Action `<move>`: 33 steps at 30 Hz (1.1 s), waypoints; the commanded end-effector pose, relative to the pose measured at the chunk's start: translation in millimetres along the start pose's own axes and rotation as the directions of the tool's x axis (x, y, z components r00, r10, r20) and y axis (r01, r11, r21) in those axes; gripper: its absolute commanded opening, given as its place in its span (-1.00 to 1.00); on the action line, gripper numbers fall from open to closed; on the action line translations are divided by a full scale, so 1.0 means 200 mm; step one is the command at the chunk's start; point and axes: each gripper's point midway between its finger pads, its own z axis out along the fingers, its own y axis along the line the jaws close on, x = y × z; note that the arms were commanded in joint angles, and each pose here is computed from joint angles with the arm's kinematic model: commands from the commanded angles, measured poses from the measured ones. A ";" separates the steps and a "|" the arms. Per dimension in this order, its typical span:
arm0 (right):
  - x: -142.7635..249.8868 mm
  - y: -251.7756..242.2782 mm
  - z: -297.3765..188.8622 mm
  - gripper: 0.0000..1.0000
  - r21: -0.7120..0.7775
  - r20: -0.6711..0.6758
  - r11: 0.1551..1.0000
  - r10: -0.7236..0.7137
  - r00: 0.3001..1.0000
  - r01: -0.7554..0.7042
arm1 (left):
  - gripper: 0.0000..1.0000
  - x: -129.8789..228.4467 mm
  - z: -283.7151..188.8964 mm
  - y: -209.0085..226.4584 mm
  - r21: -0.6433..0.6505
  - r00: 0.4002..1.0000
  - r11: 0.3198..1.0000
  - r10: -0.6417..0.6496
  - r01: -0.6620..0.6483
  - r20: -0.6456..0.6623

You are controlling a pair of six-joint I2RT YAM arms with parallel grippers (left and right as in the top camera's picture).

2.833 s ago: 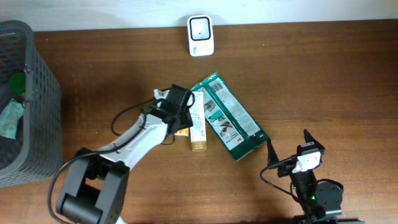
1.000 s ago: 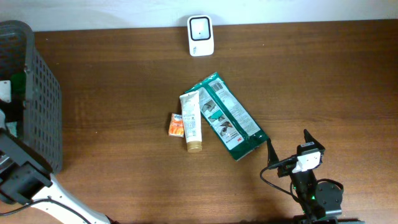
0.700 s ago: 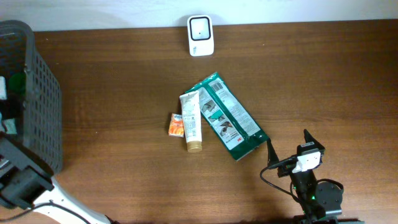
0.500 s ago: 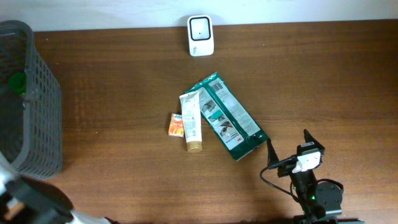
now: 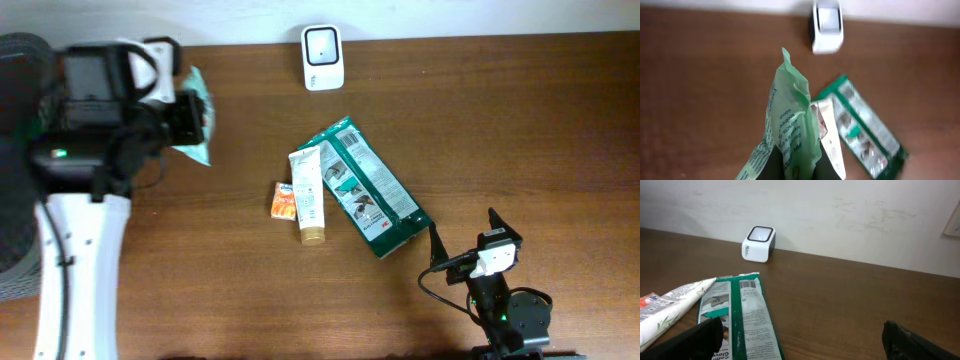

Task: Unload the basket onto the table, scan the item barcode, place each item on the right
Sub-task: 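Place the light green pouch on the table left of the sachet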

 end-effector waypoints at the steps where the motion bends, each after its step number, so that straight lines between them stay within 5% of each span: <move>1: 0.01 0.00 0.00 0.96 -0.003 -0.001 1.000 0.008 1.000 -0.008 | -1.00 0.30 0.30 0.03 -0.131 0.970 0.984 -0.146 0.122 -0.194; 4: 0.01 0.00 0.00 0.96 -0.003 -0.001 1.000 0.008 1.000 -0.008 | -1.00 0.54 0.54 0.07 -0.242 0.906 0.941 -0.303 0.236 -0.295; 11: 0.01 0.00 0.00 0.96 -0.003 -0.001 1.000 0.008 1.000 -0.008 | -0.98 0.83 0.92 0.18 -0.359 0.875 0.929 -0.246 0.091 -0.417; 12: 0.01 0.00 0.00 0.96 -0.003 -0.001 1.000 0.008 1.000 -0.008 | -0.42 0.85 0.94 0.17 -0.341 0.875 0.938 -0.216 0.063 -0.434; 14: 0.01 0.00 0.00 0.96 -0.003 -0.001 1.000 0.008 1.000 -0.008 | 0.33 0.85 0.94 0.15 -0.325 0.877 0.945 -0.184 0.034 -0.444; 16: 0.01 0.00 0.00 0.96 -0.003 -0.001 1.000 0.008 1.000 -0.008 | 0.58 0.82 0.95 0.14 -0.318 0.885 0.947 -0.179 0.037 -0.430; 19: 0.01 0.00 0.00 0.96 -0.003 -0.001 1.000 0.008 1.000 -0.008 | 0.64 0.56 0.85 0.09 -0.277 0.926 0.961 -0.121 0.018 -0.358; 20: 0.01 0.00 0.00 0.96 -0.003 -0.001 1.000 0.008 1.000 -0.008 | 0.99 0.32 0.72 0.08 -0.260 0.957 0.965 -0.106 0.033 -0.269; 23: 0.01 0.00 0.00 0.96 -0.003 -0.001 1.000 0.008 1.000 -0.008 | 0.99 -0.27 0.25 0.17 -0.256 0.996 0.963 -0.087 0.087 0.011; 26: 0.01 0.00 0.00 0.96 -0.003 -0.001 1.000 0.008 1.000 -0.008 | 0.99 -0.62 -0.21 0.52 -0.332 0.951 0.918 -0.119 0.215 0.286; 29: 0.01 0.00 0.00 0.96 -0.003 -0.001 1.000 0.008 1.000 -0.008 | 0.99 -0.66 -0.42 0.85 -0.405 0.904 0.852 -0.164 0.332 0.395; 33: 0.01 0.00 0.00 0.96 -0.003 -0.002 1.000 0.008 1.000 -0.008 | 0.99 -0.43 -0.61 1.49 -0.537 0.844 0.662 -0.315 0.523 0.434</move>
